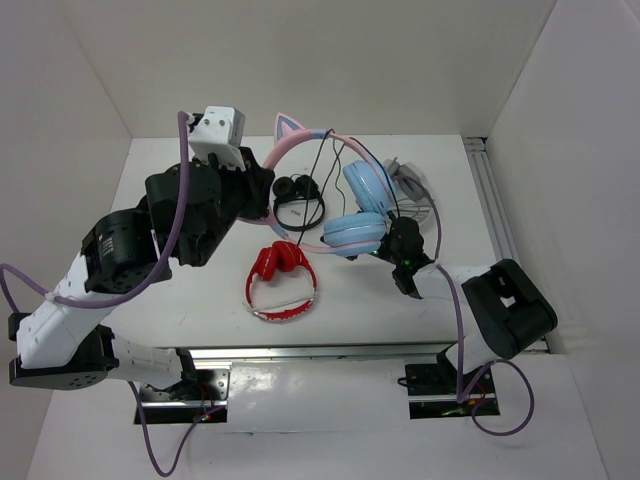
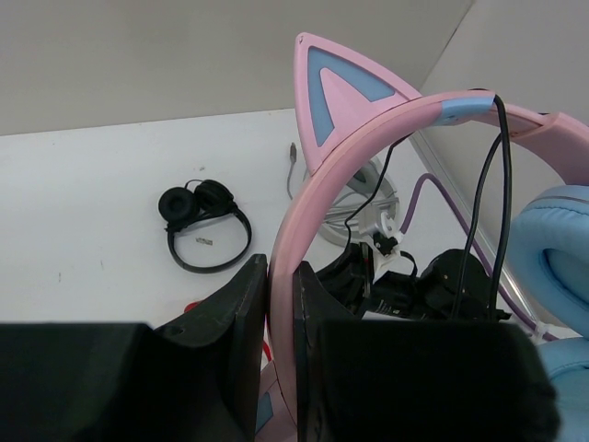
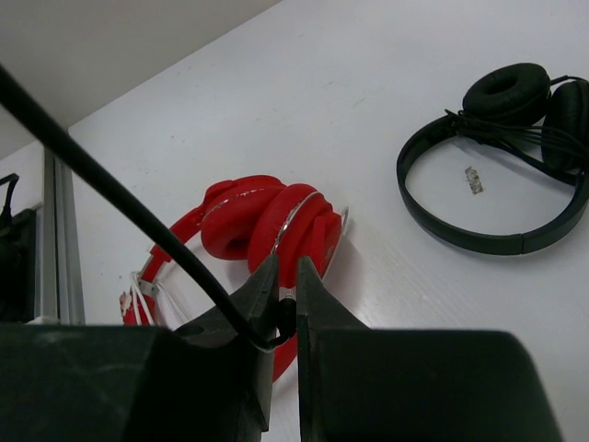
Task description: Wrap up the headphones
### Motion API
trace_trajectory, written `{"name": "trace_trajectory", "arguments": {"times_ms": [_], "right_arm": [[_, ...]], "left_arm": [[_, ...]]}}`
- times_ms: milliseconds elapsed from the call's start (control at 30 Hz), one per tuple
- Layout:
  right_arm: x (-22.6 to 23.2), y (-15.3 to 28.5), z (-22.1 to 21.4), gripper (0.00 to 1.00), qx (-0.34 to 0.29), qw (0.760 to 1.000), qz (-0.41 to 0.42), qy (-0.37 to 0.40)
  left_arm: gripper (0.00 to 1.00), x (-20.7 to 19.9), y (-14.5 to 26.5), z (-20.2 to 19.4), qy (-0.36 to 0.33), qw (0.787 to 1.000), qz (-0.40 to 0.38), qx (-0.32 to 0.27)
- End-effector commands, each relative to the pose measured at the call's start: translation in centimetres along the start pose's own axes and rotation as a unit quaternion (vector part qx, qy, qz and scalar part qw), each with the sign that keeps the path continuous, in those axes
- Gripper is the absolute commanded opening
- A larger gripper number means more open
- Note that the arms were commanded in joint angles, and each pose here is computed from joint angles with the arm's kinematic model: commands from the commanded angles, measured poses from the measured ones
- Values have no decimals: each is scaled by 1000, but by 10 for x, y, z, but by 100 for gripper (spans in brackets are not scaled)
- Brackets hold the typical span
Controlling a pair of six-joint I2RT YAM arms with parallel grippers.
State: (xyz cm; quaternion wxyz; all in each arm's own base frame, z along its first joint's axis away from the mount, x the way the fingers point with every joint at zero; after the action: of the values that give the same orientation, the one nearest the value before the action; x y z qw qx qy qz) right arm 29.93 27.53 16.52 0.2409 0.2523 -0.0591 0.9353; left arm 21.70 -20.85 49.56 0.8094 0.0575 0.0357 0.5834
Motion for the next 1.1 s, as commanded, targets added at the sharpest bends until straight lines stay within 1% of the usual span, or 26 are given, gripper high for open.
{"name": "trace_trajectory", "arguments": {"times_ms": [0,33,67,100,167,267,333,367,433,500,533,567,600,633,800,833,900,933,1000,1033,1067], "right_arm": [[9,-6,19,11,-27,999,17,28],[9,-6,19,9,-27,999,17,28],[9,-6,19,2,-27,999,17,28],[10,-4,18,0,-27,999,17,28],[16,-3,12,0,-21,999,17,23],[26,0,2,0,-8,999,1,41],[43,5,-10,0,8,999,4,52],[43,8,-17,0,12,998,-10,53],[67,12,-25,0,18,998,3,62],[75,16,-30,0,20,997,-8,70],[88,18,-30,0,18,996,-6,83],[98,20,-32,0,22,996,6,89],[100,21,-31,0,17,995,-5,94],[108,26,-28,0,14,995,-4,95],[155,40,-33,0,18,993,47,107],[164,44,-29,0,11,993,57,107],[178,49,-38,0,20,991,69,113],[184,49,-39,0,23,990,75,119],[198,54,-47,0,41,987,89,125],[204,52,-45,0,43,986,90,130],[205,52,-55,0,65,985,89,132]], "left_arm": [[0,11,16,49,97,992,-3,-74],[0,13,16,49,98,992,3,-75],[0,15,16,49,98,992,9,-75],[0,17,15,49,103,992,16,-76],[0,23,13,46,106,991,40,-74],[0,35,10,40,120,986,86,-74],[0,46,12,32,125,982,119,-71],[0,47,10,29,141,979,131,-72],[0,61,10,27,157,973,149,-80],[0,73,8,29,186,964,166,-89],[0,76,7,29,196,961,172,-92],[0,77,3,26,196,960,180,-88],[0,83,1,26,196,957,192,-90],[0,81,-4,24,198,957,192,-87],[0,91,-21,6,208,948,234,-62],[0,99,-27,3,209,943,254,-60],[0,105,-34,0,212,940,261,-55],[0,117,-38,-5,209,934,284,-51],[0,121,-51,-12,203,933,295,-40],[0,129,-54,-16,203,928,311,-37],[0,130,-59,-19,202,928,311,-31]]}}
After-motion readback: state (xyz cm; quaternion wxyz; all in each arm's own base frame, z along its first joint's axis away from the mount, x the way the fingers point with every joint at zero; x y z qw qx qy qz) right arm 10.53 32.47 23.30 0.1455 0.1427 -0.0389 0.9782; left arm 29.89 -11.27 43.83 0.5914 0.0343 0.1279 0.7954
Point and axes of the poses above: each gripper's point midway between its finger pads, its own y axis back along the fingers, its own x axis along the line the jaws close on, z = x × y, the point moved 1 cm from there along y, back along the fingers, and after that the axes turned 14 degrees about -y, right-handed, at the moved point
